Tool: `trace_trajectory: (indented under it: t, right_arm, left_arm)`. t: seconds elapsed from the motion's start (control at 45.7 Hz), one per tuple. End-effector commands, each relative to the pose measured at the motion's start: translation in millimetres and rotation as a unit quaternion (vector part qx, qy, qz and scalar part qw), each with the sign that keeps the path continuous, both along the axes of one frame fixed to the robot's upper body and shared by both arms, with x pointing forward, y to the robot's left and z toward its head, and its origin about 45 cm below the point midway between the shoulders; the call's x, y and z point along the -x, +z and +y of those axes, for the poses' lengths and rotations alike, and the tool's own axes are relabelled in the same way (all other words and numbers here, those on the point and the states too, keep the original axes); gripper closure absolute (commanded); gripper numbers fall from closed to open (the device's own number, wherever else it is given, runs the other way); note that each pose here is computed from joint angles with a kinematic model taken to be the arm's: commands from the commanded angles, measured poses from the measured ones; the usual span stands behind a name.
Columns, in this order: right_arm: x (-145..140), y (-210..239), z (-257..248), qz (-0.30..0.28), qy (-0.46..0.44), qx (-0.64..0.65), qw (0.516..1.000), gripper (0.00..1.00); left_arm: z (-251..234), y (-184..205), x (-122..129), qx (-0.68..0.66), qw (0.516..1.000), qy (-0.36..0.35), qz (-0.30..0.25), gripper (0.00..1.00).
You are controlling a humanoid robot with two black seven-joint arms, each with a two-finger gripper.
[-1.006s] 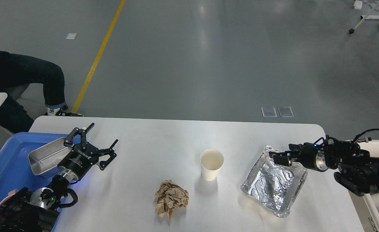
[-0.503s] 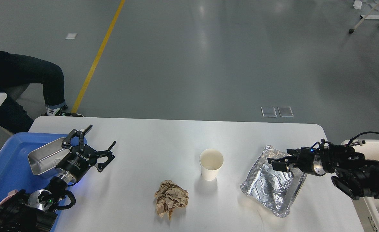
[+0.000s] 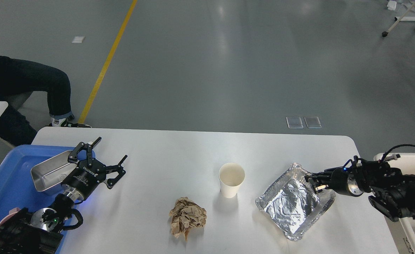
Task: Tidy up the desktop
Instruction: 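Grasp the foil tray edge with the right gripper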
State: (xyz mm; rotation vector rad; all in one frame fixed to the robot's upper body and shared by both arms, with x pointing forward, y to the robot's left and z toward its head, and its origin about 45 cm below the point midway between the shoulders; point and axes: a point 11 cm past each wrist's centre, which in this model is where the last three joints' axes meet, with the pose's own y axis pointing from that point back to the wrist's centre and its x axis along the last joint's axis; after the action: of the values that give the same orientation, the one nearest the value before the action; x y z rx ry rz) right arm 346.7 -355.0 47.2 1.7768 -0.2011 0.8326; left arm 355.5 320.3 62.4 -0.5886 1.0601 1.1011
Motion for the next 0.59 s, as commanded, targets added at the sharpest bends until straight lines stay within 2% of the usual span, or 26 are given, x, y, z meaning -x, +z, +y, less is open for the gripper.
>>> trace_trajectory:
  t: [0.0,0.109,0.569]
  right_arm:
    - [-3,4,-3,-0.001,0.000,0.005,1.000,0.92]
    - [-5,6,-5,0.002,-0.003,0.006,1.000,1.00]
    - [-8,17,-26,0.040,-0.058,0.000,0.998,1.00]
  left_arm:
    - [0,0,0,0.000,1.000,0.000,0.000,0.02]
    - [-1,0,0,0.001,1.000,0.000,0.000,0.02]
    - [-3,0,0,0.002,1.000,-0.002,0.000,0.02]
